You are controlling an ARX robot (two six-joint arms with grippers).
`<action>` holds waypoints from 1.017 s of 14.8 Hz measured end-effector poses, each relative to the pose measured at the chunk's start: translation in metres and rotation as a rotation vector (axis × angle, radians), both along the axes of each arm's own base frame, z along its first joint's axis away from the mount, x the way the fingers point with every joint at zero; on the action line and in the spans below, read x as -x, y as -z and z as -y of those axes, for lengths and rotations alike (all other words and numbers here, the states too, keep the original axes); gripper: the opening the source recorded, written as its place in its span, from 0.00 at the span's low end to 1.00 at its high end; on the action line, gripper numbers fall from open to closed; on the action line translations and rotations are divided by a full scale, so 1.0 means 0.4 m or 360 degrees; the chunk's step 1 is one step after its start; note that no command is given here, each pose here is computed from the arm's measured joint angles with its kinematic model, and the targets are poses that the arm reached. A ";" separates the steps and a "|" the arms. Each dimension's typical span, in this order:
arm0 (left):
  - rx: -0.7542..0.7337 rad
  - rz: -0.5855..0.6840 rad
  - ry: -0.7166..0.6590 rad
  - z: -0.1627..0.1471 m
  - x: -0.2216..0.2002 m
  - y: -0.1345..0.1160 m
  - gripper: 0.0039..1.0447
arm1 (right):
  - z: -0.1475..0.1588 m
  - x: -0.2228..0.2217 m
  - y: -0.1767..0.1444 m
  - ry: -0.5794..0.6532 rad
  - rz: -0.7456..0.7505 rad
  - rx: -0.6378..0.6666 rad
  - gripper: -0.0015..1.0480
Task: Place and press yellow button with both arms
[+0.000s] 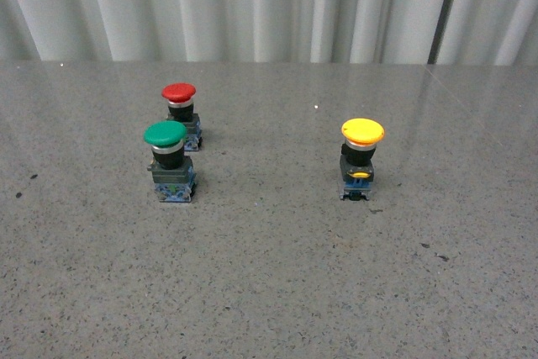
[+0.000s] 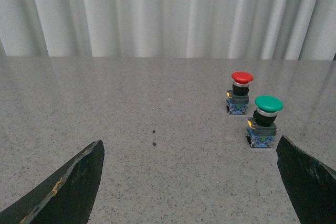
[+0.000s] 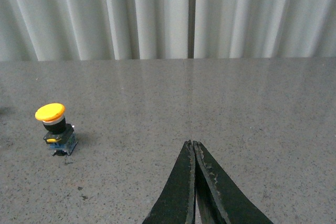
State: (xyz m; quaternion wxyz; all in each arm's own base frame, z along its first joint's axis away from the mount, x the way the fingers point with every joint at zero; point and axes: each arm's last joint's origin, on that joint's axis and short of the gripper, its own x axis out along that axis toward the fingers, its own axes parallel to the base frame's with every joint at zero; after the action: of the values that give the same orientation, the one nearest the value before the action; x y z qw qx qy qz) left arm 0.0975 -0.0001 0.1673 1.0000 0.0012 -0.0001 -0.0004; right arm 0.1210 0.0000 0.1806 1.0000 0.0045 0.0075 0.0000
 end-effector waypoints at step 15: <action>0.0000 0.0000 0.0001 0.000 0.000 0.000 0.94 | 0.000 0.060 0.034 -0.0001 0.0030 0.0004 0.02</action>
State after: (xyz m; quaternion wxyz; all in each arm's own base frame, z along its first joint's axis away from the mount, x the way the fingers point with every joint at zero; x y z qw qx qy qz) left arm 0.0975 -0.0001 0.1673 1.0000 0.0012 -0.0001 -0.0006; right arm 0.0972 0.0000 0.1671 1.0000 0.0031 -0.0018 0.0004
